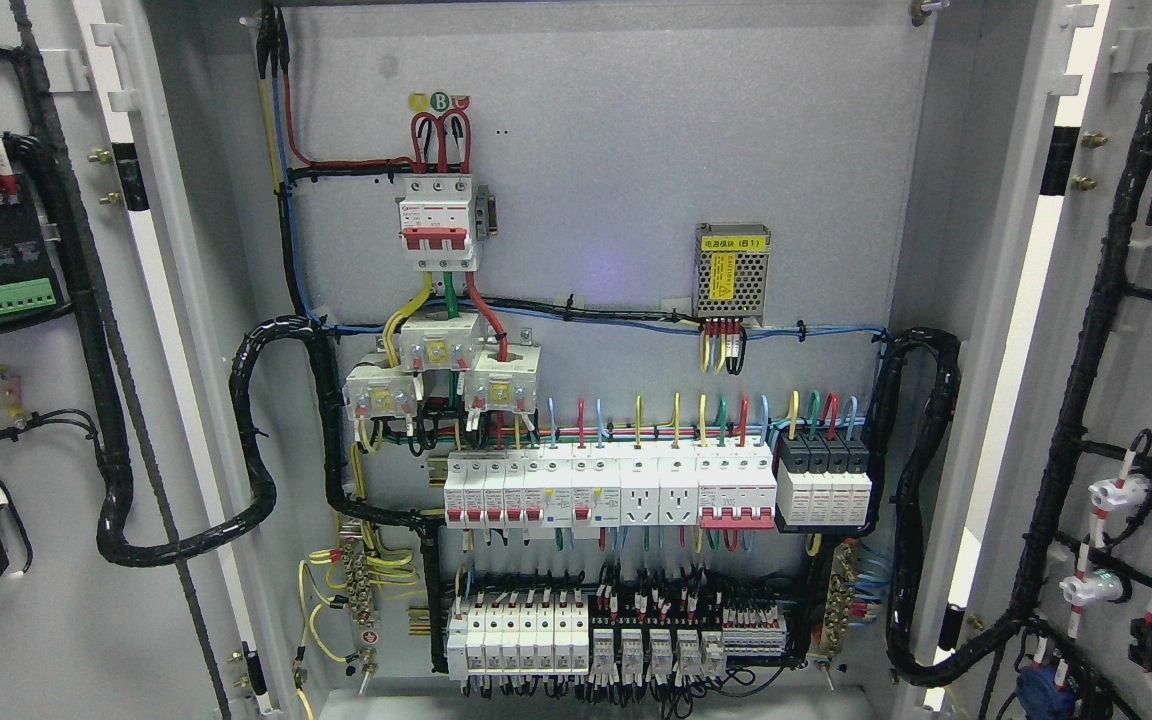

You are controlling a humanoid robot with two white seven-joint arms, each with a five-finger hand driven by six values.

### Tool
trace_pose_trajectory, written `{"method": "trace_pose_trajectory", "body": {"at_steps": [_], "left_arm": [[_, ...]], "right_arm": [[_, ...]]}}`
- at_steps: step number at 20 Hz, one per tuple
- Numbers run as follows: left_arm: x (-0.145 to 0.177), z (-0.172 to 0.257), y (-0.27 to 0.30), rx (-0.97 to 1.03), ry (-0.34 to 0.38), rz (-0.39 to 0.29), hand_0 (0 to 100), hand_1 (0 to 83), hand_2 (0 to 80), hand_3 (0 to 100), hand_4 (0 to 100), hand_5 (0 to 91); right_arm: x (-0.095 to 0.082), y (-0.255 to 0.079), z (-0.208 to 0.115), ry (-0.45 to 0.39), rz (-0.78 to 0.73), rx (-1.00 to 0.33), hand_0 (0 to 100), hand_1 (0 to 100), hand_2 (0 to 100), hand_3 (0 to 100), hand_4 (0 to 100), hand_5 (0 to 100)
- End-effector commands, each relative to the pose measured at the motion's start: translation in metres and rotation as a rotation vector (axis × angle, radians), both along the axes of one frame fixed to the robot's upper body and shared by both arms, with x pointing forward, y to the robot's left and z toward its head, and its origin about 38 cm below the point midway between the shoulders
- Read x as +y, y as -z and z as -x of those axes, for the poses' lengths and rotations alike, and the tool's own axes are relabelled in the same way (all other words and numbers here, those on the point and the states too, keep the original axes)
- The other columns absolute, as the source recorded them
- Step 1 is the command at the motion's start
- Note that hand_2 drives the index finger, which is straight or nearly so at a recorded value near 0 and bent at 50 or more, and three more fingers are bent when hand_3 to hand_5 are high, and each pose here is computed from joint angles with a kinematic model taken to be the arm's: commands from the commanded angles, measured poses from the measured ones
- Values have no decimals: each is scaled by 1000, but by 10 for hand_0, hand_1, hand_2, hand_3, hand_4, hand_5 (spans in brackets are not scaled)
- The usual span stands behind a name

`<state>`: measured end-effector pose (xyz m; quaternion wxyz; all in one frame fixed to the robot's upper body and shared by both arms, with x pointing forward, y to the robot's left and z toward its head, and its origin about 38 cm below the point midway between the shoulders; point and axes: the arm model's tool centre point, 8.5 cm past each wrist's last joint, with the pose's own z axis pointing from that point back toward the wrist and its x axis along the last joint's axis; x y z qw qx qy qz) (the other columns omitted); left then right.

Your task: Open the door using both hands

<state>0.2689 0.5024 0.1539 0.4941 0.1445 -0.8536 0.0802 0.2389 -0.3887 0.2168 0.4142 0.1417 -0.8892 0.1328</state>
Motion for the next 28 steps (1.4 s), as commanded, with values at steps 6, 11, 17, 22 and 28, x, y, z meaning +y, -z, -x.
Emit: {"method": "trace_pose_trajectory", "body": {"at_steps": [6, 11, 17, 22, 28], "left_arm": [[-82, 40, -9, -99, 234, -57, 0, 0, 0, 0, 31, 0], [-108, 52, 12, -29, 311, -39, 0, 0, 0, 0, 31, 0], [-149, 72, 46, 71, 436, -46, 0, 0, 0, 0, 31, 0], [-184, 113, 75, 140, 536, -73, 0, 0, 0, 0, 31, 0], [-215, 169, 136, 378, 590, 38, 0, 0, 0, 0, 31, 0]], "right_arm": [[32, 2, 13, -93, -69, -149, 107, 0, 0, 0, 0, 0], [58, 13, 10, -169, -32, -139, 107, 0, 0, 0, 0, 0], [102, 40, 9, -284, 16, -82, 107, 0, 0, 0, 0, 0], [122, 76, 10, -313, 36, 95, 107, 0, 0, 0, 0, 0], [145, 122, 26, -328, 41, 210, 107, 0, 0, 0, 0, 0]]}}
